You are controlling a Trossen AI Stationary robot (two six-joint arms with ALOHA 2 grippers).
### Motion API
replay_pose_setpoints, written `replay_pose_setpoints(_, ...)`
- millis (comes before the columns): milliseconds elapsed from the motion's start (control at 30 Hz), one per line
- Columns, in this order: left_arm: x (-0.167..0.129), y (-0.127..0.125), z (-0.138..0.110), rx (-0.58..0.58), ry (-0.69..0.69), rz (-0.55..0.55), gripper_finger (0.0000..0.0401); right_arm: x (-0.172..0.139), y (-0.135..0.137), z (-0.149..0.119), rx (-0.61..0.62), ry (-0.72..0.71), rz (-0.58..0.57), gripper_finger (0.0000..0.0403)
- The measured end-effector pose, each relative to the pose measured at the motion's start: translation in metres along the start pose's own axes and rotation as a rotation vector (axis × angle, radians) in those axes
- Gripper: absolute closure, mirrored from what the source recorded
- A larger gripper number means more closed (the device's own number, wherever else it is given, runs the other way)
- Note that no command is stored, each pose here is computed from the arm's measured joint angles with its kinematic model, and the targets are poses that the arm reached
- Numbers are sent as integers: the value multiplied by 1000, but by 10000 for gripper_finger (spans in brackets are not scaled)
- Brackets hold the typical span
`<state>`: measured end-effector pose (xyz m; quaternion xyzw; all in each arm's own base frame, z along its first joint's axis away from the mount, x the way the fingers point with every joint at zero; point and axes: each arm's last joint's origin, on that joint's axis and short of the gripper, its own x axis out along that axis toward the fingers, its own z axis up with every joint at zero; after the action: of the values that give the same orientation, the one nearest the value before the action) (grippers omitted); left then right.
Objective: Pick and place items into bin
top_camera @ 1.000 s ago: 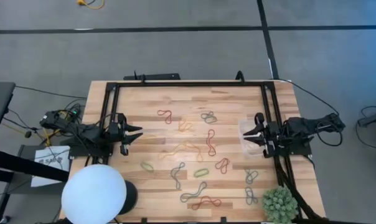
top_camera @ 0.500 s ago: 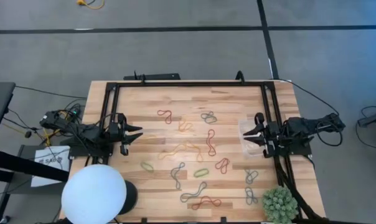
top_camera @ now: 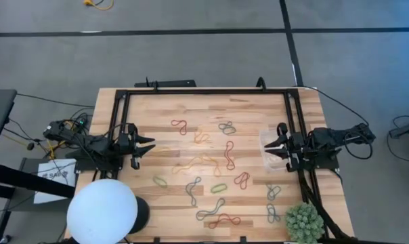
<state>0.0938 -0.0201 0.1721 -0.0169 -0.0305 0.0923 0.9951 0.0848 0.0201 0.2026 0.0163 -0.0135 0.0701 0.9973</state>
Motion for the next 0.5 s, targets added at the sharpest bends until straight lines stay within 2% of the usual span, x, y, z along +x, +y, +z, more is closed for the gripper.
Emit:
replay_pose_setpoints(33,0,0,0,4,1,1,297,0,0,0,0,0,0,337)
replay_pose_setpoints(233,0,0,0,192,0,2,297,0,0,0,0,0,0,337)
replay_pose_setpoints(500,0,0,0,177,1,2,297,0,0,0,0,0,0,337)
